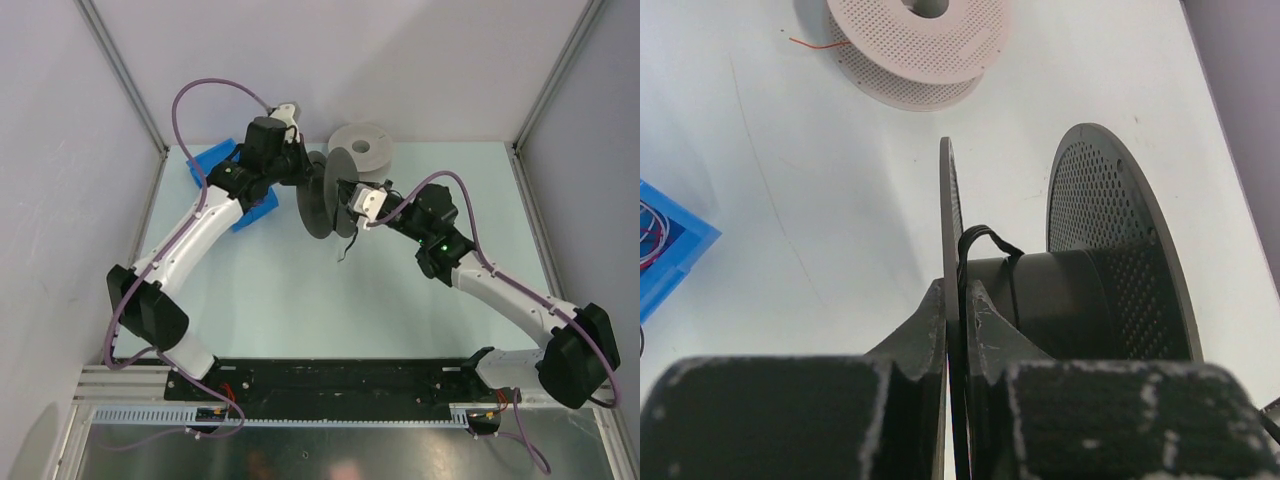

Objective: Wrap the cables

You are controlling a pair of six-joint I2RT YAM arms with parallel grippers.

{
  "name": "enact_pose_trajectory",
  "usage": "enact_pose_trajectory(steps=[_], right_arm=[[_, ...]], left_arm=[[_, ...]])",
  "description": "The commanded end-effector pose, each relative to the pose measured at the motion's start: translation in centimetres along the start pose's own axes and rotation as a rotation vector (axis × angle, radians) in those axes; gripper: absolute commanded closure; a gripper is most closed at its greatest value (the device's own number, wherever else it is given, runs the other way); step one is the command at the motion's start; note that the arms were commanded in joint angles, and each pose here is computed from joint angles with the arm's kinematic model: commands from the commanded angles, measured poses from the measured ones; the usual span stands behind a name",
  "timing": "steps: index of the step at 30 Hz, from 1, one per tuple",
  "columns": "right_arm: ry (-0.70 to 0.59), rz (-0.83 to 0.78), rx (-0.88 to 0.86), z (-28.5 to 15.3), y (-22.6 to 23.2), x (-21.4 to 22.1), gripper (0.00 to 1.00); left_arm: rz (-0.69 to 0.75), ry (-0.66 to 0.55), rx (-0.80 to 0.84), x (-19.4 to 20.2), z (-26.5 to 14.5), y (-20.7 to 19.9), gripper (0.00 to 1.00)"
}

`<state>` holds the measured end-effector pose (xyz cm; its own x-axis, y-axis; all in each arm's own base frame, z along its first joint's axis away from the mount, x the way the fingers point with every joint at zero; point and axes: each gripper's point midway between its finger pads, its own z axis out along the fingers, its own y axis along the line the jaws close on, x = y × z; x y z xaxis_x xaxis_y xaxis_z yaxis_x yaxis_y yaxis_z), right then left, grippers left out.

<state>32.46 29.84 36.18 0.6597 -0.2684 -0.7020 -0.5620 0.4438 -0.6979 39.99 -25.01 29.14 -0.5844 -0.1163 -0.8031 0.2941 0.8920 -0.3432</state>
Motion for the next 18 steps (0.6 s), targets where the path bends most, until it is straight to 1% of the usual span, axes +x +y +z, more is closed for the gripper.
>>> enact_pose_trajectory(steps=[1,5,11,14,18], right_arm=[[-0.210,-0.168,0.274,-0.2,-7.6,-6.8,0.95],[-0.273,-0.199,0.260,0.1,-7.1,-8.2,0.93],[-0.328,-0.232,0.206,1.1,-4.8,-9.9,0.94],[-0.324,-0.252,0.225,1.6,-4.6,-9.8,0.94],[-0.271,-0.283,0.311,1.8,-6.0,-8.4,0.93]], left_arm=[[0.050,-0.003,0.069,0.2,-1.4,-1.2,1.00],[0.048,0.023,0.072,1.3,-1.2,-1.1,1.00],[0.059,0.049,0.079,2.4,-0.8,-1.4,1.00],[0.085,0.059,0.087,2.8,-0.8,-1.7,1.00],[0.145,0.065,0.102,3.4,-1.3,-1.6,1.00]])
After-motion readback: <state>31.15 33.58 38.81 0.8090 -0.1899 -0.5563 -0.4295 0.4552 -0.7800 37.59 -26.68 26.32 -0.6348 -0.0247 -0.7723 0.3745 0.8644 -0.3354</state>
